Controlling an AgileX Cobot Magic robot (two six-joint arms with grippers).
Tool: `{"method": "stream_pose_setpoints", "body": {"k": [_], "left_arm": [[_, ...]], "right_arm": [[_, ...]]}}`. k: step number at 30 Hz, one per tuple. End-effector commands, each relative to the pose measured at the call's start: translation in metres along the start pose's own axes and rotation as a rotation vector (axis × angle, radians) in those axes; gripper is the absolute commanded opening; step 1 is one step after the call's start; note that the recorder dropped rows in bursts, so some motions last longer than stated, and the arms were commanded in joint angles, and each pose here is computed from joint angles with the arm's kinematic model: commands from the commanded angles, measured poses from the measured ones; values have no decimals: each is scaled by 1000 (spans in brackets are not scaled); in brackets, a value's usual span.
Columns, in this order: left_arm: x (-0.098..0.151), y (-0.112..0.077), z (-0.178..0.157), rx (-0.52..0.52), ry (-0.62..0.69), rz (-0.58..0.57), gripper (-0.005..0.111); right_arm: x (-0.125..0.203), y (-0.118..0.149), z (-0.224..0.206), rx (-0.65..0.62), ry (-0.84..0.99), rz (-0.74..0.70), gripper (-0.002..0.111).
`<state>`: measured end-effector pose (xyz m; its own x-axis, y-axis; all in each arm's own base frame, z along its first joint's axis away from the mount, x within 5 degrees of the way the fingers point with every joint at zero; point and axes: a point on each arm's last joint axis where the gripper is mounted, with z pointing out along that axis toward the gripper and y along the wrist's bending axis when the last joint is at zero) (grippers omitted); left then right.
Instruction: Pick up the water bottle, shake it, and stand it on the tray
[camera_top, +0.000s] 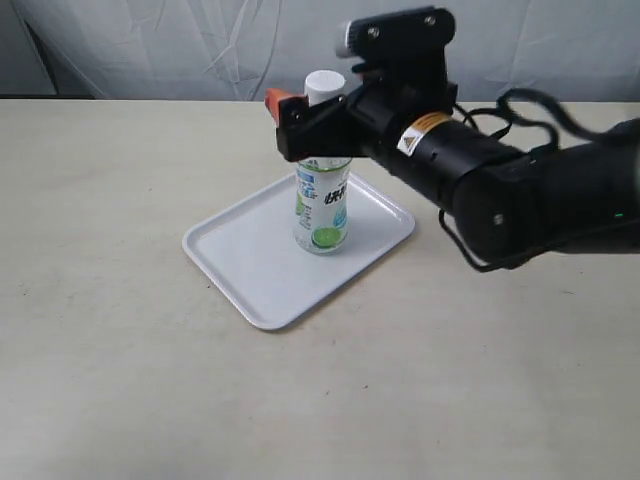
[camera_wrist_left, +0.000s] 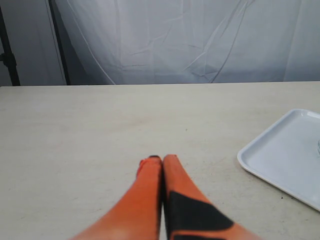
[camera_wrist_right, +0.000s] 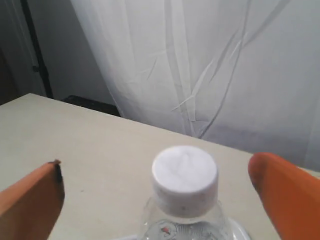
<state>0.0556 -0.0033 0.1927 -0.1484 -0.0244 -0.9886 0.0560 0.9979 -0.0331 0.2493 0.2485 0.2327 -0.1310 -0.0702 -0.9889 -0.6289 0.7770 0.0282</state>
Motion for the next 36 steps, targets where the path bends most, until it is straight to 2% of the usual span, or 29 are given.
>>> {"method": "stream_pose_setpoints", "body": {"k": [1, 3, 5, 8, 9, 13, 22, 24, 26, 28, 29, 32, 34, 36], "left_arm": [[1, 0, 0, 0, -3, -5, 0], [1, 0, 0, 0, -3, -5, 0], [1, 0, 0, 0, -3, -5, 0], [1, 0, 0, 0, -3, -5, 0], [1, 0, 0, 0, -3, -5, 0], [1, 0, 0, 0, -3, -5, 0], [1, 0, 0, 0, -3, -5, 0], [1, 0, 0, 0, -3, -5, 0], [1, 0, 0, 0, -3, -5, 0], [1, 0, 0, 0, -3, -5, 0], [1, 0, 0, 0, -3, -5, 0], [1, 0, 0, 0, -3, -5, 0], [1, 0, 0, 0, -3, -5, 0], [1, 0, 0, 0, -3, -5, 0]], "right_arm": [[-48, 1, -41, -44, 16, -67, 100], [-61, 1, -60, -74, 58, -98, 86], [-73, 1, -79, -95, 76, -99, 64], [-88, 1, -108, -130, 106, -100, 12], [-92, 1, -117, -139, 109, -100, -1], [-102, 1, -149, -173, 137, -97, 6], [-113, -1, -164, -175, 76, -95, 5], [-118, -9, -177, -145, 51, -84, 5], [-121, -24, -195, -75, 70, -71, 5], [-122, -48, -223, 65, 96, -28, 5], [-124, -59, -248, 179, 75, 5, 5], [-126, -64, -296, 410, 6, -30, 5], [-122, -58, -313, 469, 19, -41, 5], [-119, -55, -316, 462, 42, -21, 5]]}}
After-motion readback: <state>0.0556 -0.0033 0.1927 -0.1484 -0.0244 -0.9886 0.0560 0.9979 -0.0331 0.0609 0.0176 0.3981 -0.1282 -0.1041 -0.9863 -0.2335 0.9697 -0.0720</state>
